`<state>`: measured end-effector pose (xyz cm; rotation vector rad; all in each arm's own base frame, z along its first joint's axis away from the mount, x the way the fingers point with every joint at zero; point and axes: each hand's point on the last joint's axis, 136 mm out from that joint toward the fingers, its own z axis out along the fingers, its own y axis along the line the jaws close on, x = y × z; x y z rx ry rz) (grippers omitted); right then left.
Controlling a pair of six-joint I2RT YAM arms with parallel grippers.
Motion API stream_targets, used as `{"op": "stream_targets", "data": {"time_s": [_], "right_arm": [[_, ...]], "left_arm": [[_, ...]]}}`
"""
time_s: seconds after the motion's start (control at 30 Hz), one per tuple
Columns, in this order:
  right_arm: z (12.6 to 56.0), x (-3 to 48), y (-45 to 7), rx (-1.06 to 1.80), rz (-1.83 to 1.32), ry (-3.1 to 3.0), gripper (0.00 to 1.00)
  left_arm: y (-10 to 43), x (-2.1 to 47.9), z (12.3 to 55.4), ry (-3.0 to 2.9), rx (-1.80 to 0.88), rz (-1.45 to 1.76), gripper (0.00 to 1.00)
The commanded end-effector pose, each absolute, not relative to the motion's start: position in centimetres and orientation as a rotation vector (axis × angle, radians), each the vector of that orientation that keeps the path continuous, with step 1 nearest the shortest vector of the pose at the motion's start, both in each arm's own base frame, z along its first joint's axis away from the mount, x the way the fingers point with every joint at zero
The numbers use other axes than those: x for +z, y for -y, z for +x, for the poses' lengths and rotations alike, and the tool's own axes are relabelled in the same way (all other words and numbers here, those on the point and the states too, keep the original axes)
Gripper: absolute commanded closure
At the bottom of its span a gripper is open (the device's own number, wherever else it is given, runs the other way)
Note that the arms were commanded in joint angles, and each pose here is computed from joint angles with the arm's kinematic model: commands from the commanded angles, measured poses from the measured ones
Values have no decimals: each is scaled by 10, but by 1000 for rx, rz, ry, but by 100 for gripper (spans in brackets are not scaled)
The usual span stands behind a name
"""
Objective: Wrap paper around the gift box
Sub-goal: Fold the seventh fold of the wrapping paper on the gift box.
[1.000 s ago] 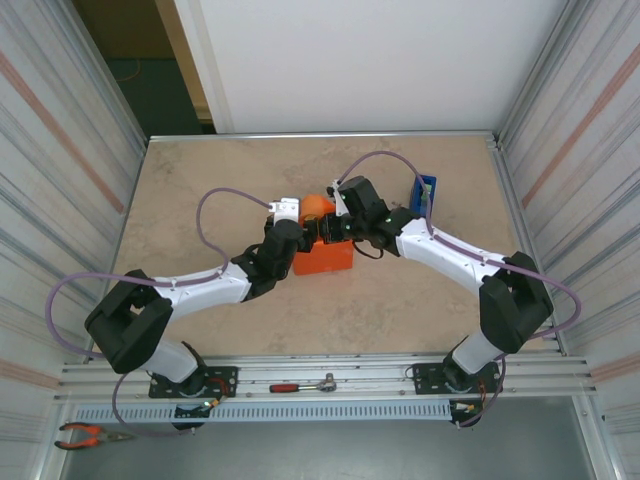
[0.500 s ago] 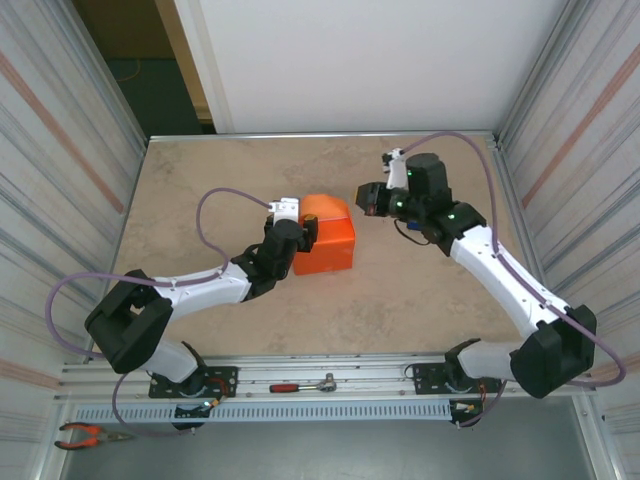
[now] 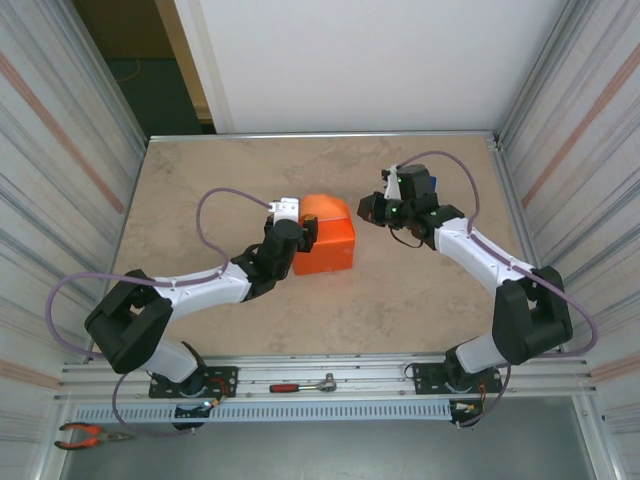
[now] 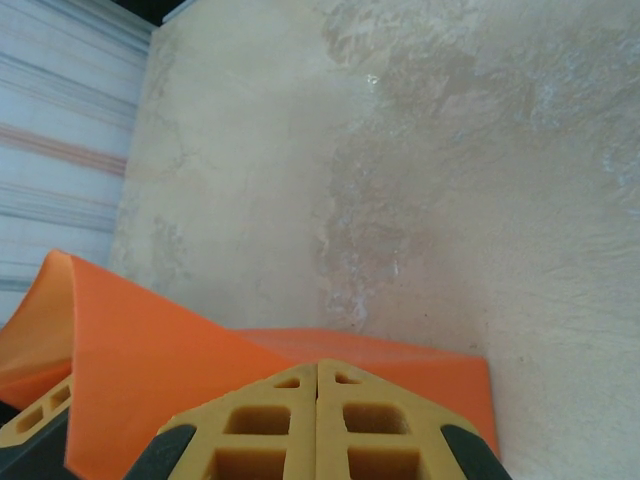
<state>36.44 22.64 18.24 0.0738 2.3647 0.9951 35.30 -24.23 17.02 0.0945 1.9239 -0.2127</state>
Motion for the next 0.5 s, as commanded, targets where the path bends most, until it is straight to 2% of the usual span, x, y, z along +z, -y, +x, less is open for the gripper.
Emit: {"op": "stream_targets", "data": {"time_s": [0.0, 0.47], "right_arm": [[368, 189, -246, 1054, 42, -2344, 100], [338, 173, -276, 962, -119, -2403, 100]], "left_arm": [[233, 150, 345, -1982, -144, 122, 34], [233, 149, 346, -1980, -148, 116, 34]]}}
